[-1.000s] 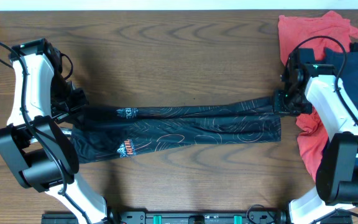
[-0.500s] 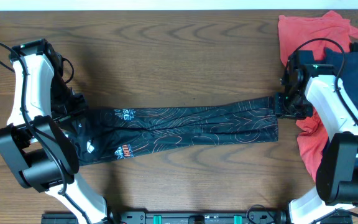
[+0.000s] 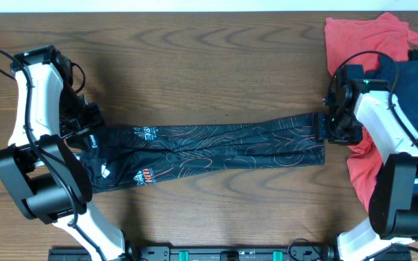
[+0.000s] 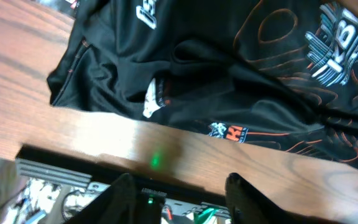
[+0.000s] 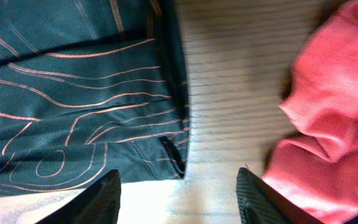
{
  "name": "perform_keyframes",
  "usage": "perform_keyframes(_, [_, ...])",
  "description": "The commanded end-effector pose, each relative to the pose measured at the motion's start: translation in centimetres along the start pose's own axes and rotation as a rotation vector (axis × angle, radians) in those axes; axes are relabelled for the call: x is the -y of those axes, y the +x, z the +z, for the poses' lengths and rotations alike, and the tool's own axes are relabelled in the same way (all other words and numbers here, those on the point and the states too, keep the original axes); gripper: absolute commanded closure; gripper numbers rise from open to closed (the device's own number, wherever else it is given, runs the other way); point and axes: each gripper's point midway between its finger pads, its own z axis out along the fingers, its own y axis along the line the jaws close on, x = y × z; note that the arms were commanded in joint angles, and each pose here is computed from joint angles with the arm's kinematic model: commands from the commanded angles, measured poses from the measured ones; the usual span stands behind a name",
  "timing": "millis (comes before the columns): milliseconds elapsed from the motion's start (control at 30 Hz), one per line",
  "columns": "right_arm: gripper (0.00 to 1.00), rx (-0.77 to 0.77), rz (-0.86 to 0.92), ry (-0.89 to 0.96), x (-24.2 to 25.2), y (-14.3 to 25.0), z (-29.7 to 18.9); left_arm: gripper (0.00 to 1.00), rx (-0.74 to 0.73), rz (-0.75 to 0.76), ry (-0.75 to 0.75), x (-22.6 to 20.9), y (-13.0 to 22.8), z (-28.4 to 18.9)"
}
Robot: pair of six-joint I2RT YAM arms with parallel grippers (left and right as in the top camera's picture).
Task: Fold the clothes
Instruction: 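Fold the far half toward the front with both grippers, forming a long strip, then lift the strip's right end with the right gripper and fold it leftward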
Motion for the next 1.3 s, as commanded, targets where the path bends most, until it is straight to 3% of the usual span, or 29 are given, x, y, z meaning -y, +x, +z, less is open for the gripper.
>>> perform_keyframes(0, [0.36,0.013,-0.047,-0.062,-1.0,0.2,0.3,0.48,-0.002,-0.007,0.016,0.2,0.1,0.1])
perform_keyframes(167, [0.32,0.052,-0.139,-0.185,-3.2,-0.1,1.0,0.47,0.003,-0.007,0.017,0.2,-0.1,0.4])
perform_keyframes(600, [0.28,0.12,-0.146,-0.234,-4.1,0.4,5.2,0.47,-0.002,-0.006,0.023,0.3,-0.4,1.9])
perform_keyframes(700, [0.42,0.126,-0.147,-0.26,-4.5,0.6,5.5,0.47,0.002,-0.001,0.022,0.5,-0.4,2.0])
perform_keyframes(900, [0.94,0.15,-0.127,-0.259,-4.5,0.0,5.5,0.47,0.006,0.016,0.017,1.0,-0.4,2.0])
perform_keyframes(933, [0.99,0.153,-0.126,-0.259,-4.4,-0.1,5.4,0.47,0.005,0.019,0.016,1.1,-0.4,2.0])
perform_keyframes(1267, [0.99,0.19,0.094,-0.022,2.3,-2.6,3.8,0.47,0.006,0.03,0.012,1.4,-0.2,2.0])
